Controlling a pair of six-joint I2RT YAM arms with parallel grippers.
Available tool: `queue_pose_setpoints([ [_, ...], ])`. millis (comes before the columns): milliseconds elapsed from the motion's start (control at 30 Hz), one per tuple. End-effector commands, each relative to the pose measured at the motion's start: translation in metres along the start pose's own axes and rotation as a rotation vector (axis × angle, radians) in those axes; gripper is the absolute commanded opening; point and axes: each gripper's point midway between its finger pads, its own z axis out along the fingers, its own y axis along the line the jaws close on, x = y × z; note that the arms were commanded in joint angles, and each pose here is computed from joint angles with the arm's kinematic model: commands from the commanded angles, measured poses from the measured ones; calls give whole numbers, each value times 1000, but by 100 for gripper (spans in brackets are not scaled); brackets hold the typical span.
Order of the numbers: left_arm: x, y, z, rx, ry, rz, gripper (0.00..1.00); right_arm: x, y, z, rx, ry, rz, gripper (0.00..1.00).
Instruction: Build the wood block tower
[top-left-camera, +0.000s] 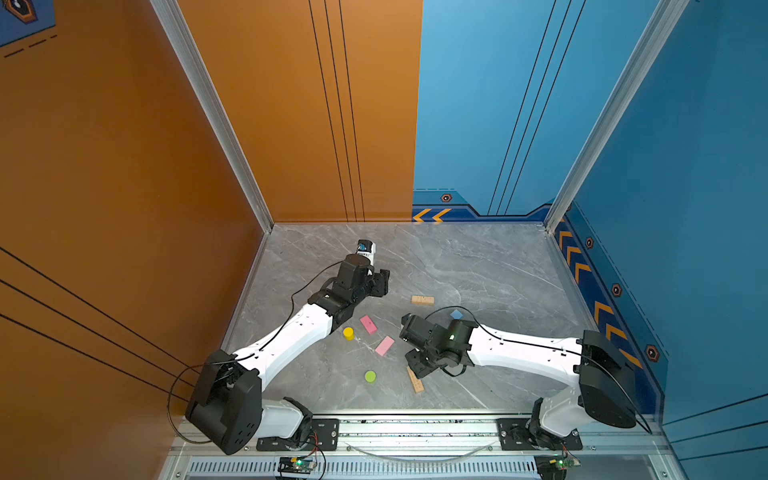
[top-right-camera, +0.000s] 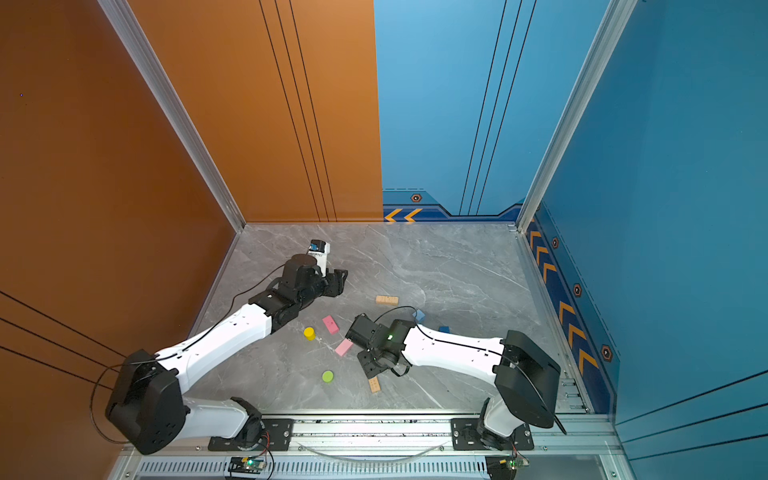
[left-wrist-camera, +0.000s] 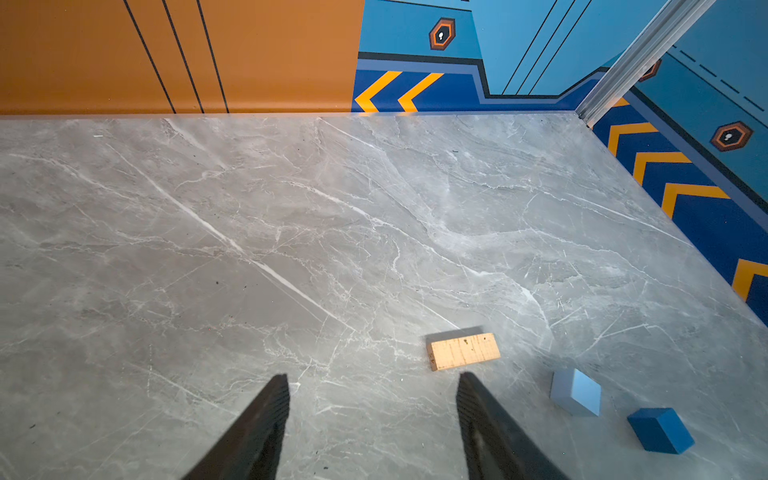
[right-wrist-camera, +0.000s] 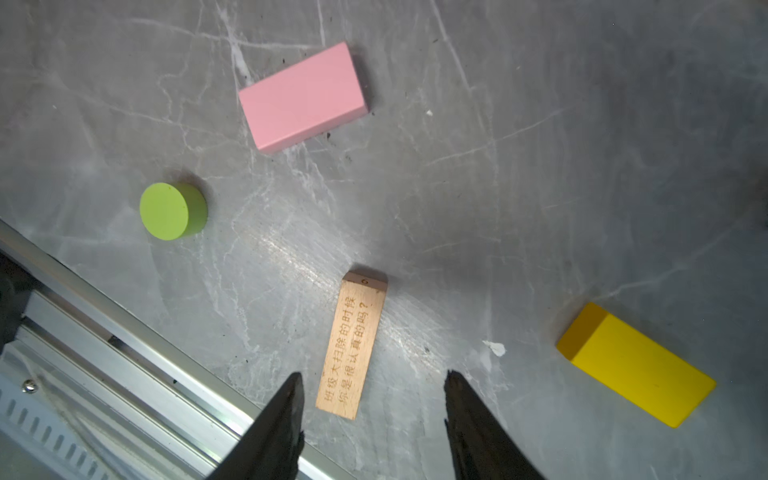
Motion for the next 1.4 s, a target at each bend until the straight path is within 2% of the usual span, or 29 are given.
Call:
queue_pose_setpoints([
  [0, 2, 9, -5, -33, -2, -5, 66, 13, 2, 17, 15, 45, -4, 57],
  [300, 2, 12, -5, -46, 0, -4, 65, 20, 9, 37, 9, 81, -9, 60],
  [567, 5, 14, -1, -52, 9, -3, 64, 35, 10, 53, 31, 140, -17, 59],
  [733, 6, 16, 0, -57, 13, -4, 64, 41, 6, 57, 50, 156, -21, 51],
  [1000, 8, 18, 3, -61, 18, -4, 64, 28, -8, 45, 109, 141, -53, 28],
  [1367, 10, 19, 7, -63, 25, -2, 64, -32, -38, 31, 143, 79, -130, 26],
])
